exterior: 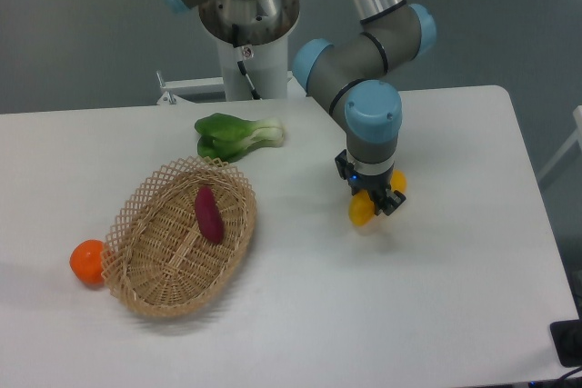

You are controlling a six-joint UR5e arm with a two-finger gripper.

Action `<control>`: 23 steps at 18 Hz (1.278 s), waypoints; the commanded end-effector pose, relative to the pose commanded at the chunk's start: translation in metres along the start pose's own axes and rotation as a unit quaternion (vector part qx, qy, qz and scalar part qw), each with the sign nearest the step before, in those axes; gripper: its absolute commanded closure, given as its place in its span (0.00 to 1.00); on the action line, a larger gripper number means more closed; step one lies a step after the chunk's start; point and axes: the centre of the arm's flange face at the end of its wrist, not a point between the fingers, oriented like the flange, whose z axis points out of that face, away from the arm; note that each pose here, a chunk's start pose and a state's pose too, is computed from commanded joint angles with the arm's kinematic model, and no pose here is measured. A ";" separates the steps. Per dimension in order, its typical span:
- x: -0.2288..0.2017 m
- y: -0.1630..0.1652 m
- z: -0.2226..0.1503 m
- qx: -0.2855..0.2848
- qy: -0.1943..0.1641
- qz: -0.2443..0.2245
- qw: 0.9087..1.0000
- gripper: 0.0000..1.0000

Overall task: Pick up the mango from the table
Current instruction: 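Close the gripper fingers around the yellow mango, then lift the grasped mango up off the table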

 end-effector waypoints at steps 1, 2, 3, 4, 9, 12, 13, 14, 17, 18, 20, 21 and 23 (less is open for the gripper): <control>0.000 -0.003 -0.007 0.002 -0.006 -0.003 1.000 0.44; 0.001 -0.005 -0.008 0.004 -0.007 -0.006 1.000 0.44; -0.002 -0.005 -0.013 0.005 -0.013 -0.009 1.000 0.44; -0.005 -0.005 -0.017 0.006 -0.017 -0.010 1.000 0.44; -0.024 -0.009 -0.040 0.017 -0.024 -0.011 1.000 0.44; -0.035 -0.016 -0.054 0.033 -0.023 -0.026 0.999 0.44; -0.038 -0.018 -0.058 0.036 -0.022 -0.026 0.999 0.44; -0.041 -0.019 -0.062 0.039 -0.020 -0.027 0.999 0.44; -0.047 -0.022 -0.072 0.053 -0.007 -0.042 0.998 0.44; -0.048 -0.024 -0.075 0.058 -0.005 -0.046 0.997 0.44; -0.051 -0.025 -0.079 0.063 -0.007 -0.047 0.997 0.44; -0.053 -0.026 -0.083 0.066 -0.010 -0.046 0.997 0.44; -0.057 -0.028 -0.088 0.076 -0.013 -0.047 0.996 0.44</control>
